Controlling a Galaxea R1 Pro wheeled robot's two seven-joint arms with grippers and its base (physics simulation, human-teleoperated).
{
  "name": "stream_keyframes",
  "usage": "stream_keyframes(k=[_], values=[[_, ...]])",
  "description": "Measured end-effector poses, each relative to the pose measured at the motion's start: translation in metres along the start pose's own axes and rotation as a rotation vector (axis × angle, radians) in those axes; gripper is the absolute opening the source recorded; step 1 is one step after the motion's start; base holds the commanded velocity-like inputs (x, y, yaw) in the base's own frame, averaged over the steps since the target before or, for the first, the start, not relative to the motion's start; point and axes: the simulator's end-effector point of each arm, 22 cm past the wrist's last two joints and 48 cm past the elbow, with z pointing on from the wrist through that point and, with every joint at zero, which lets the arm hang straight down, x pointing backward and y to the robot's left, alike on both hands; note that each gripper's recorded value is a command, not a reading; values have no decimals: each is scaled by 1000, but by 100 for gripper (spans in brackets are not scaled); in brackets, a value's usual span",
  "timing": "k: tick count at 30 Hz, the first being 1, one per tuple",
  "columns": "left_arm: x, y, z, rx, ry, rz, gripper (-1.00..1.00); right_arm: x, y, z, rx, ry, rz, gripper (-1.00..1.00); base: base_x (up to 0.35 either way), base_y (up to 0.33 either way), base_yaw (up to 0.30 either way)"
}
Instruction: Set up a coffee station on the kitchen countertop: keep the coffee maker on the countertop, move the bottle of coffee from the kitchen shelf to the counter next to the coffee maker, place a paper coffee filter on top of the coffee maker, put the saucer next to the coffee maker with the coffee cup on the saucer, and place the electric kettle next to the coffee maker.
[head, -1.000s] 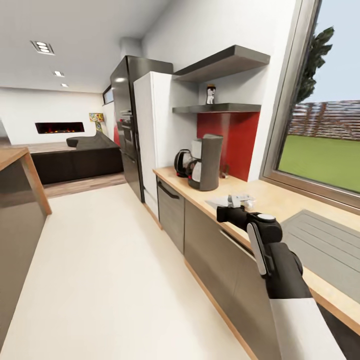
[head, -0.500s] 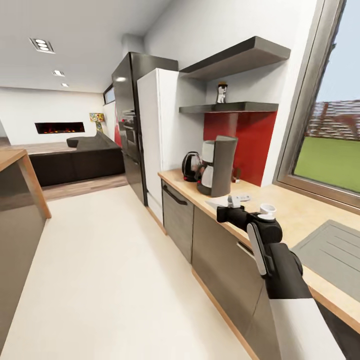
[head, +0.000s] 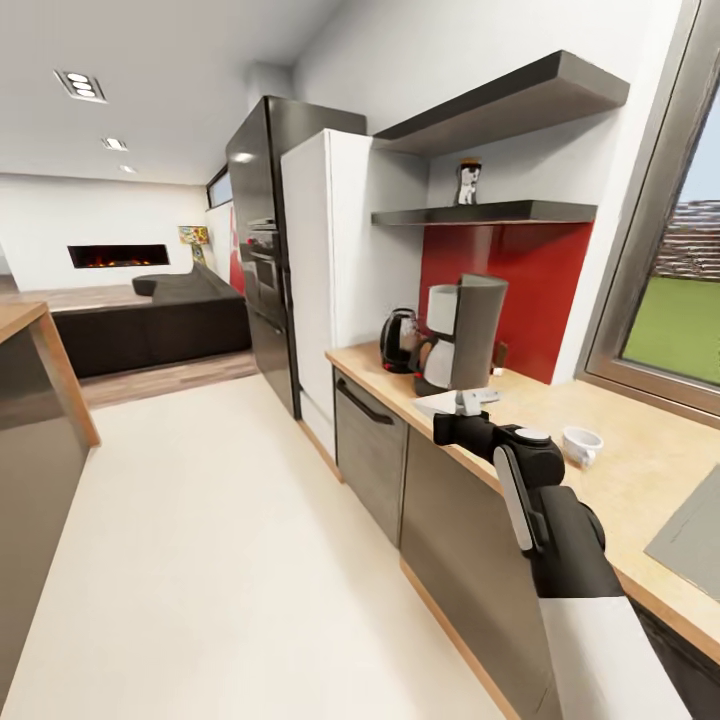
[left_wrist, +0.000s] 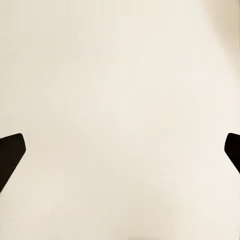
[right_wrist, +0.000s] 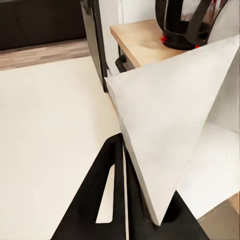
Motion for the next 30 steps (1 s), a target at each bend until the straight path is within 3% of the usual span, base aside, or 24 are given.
stream_keyframes(k=[6, 18, 30], values=[[0, -1, 0, 1, 0, 0, 100, 1, 1, 0, -1, 1, 1, -100, 210, 136, -193], [1, -1, 0, 1, 1, 1, 100, 1, 1, 1, -2, 2, 1, -100, 28, 18, -258], [1, 0, 0, 0, 1, 0, 100, 1, 1, 0, -1, 1, 0, -100, 228, 188, -23]])
